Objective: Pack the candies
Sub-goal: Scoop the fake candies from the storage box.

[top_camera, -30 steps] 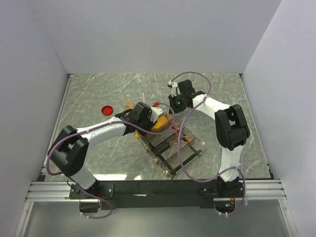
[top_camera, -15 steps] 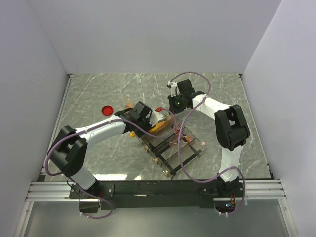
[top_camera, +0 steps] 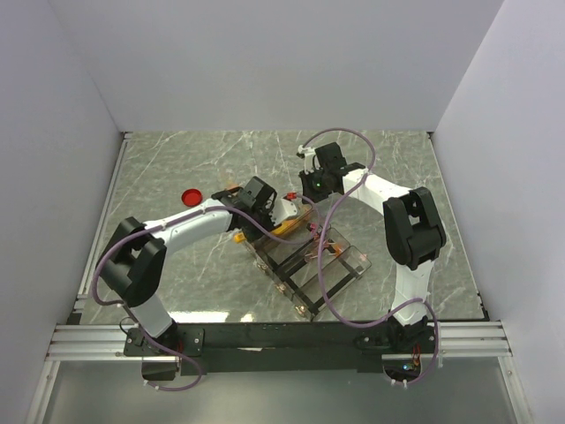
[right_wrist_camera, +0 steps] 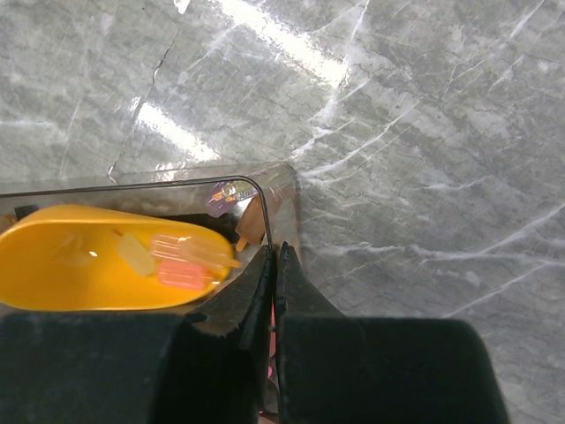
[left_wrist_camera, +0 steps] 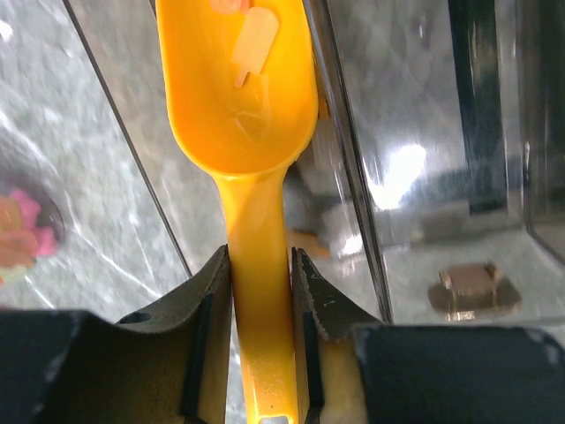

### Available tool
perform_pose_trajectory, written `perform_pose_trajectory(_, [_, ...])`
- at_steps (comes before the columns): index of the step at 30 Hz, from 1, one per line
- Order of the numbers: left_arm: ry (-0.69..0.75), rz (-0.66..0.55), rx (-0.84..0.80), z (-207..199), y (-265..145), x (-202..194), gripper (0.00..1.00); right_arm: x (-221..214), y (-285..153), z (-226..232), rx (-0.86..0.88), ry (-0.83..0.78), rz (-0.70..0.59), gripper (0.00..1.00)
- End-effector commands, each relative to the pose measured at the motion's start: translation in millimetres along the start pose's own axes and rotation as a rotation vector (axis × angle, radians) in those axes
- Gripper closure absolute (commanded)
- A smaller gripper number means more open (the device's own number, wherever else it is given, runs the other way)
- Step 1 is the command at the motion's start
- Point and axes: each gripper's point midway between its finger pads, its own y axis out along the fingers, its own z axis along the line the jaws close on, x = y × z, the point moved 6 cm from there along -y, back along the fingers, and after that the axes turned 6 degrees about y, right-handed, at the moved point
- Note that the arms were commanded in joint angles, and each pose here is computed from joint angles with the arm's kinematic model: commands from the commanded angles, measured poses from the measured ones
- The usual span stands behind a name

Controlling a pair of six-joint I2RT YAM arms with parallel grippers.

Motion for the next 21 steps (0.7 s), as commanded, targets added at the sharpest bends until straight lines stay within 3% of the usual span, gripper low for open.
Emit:
perform_pose_trajectory(1, [0.043,-0.074,-0.269,-46.8,14.1,17.8,0.99,5.3,-1.4,15.1,0.014,0.023,0.004,1.00])
perform_pose_trajectory(15, [-0.296,-0.226,-0.243,-52.1,21.4,50.6,0.99,-13.7,6.5,12.9,-0.040,0.200,0.050,1.00])
perform_pose_trajectory(21, [-0.374,-0.296,-0.238,-61.3,25.7,67.2,0.99,-14.6,9.6,12.8,-0.045,0.231,0.062,1.00])
